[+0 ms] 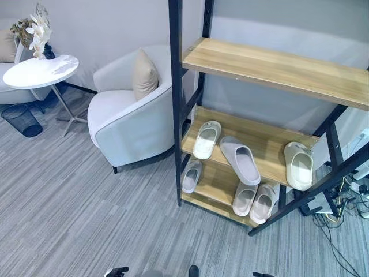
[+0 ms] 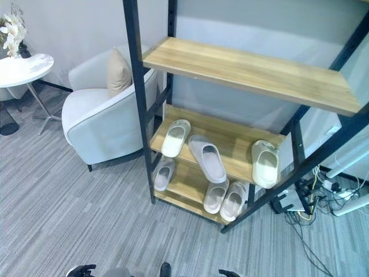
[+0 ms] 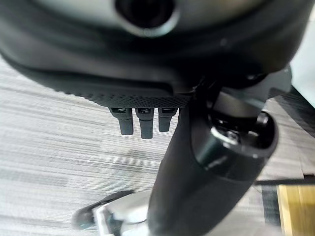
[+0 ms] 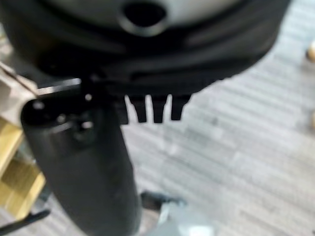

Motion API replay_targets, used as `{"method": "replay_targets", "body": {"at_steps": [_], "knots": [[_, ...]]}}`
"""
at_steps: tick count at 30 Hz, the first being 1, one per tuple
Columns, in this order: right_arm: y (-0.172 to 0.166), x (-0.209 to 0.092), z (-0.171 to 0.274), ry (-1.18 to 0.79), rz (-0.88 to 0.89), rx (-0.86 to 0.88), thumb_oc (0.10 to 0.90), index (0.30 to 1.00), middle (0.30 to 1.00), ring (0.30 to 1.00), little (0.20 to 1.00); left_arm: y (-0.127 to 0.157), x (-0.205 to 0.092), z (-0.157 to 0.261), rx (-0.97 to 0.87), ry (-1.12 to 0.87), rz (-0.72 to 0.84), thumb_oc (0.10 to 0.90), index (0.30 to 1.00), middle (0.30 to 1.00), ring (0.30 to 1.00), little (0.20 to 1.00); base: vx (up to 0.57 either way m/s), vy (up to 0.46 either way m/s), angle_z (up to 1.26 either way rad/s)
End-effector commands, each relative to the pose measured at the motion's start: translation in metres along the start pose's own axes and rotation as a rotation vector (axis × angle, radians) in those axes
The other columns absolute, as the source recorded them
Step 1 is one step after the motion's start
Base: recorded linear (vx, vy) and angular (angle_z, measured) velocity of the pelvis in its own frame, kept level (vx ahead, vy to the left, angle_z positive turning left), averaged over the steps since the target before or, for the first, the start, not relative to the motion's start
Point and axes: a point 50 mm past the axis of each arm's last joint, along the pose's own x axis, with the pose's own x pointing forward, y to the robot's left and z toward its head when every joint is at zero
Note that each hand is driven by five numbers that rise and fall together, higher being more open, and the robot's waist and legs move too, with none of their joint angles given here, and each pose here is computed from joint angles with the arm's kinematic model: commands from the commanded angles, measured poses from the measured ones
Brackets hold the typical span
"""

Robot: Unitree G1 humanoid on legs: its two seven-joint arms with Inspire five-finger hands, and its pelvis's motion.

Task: Arrange the slippers neatly on the shoe rack.

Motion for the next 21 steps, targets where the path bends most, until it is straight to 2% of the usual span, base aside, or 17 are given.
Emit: {"method": "replay_targets", "body": {"at_steps": [1,3,9,16,21], "knots": [[-0.016,-0.007,-0.019,-0.058,-0.073,-0.028,0.8,0.9,0.9,0.9,0.9,-0.01,0.0,0.012,0.013,-0.08,-0.007,0.8,0.9,0.9,0.9,0.9,0.15,0.105,-0.01],[-0.016,-0.007,-0.025,-0.021,-0.083,-0.041,0.8,0.9,0.9,0.9,0.9,-0.013,0.001,0.018,0.037,-0.094,-0.009,0.8,0.9,0.9,0.9,0.9,0.18,0.111,-0.48],[-0.008,-0.007,-0.022,-0.056,-0.071,0.019,0.8,0.9,0.9,0.9,0.9,-0.02,-0.002,-0.003,0.028,-0.018,-0.027,0.8,0.9,0.9,0.9,0.9,0.2,0.177,-0.53],[0.013,-0.006,-0.002,-0.145,-0.014,0.06,0.8,0.9,0.9,0.9,0.9,-0.001,0.001,0.011,-0.029,-0.06,0.033,0.8,0.9,0.9,0.9,0.9,0.13,0.163,-0.39],[0.018,-0.008,0.023,-0.258,0.004,0.01,0.8,0.9,0.9,0.9,0.9,0.005,0.002,0.026,-0.011,-0.118,0.055,0.8,0.9,0.9,0.9,0.9,0.06,0.09,-0.22]]}}
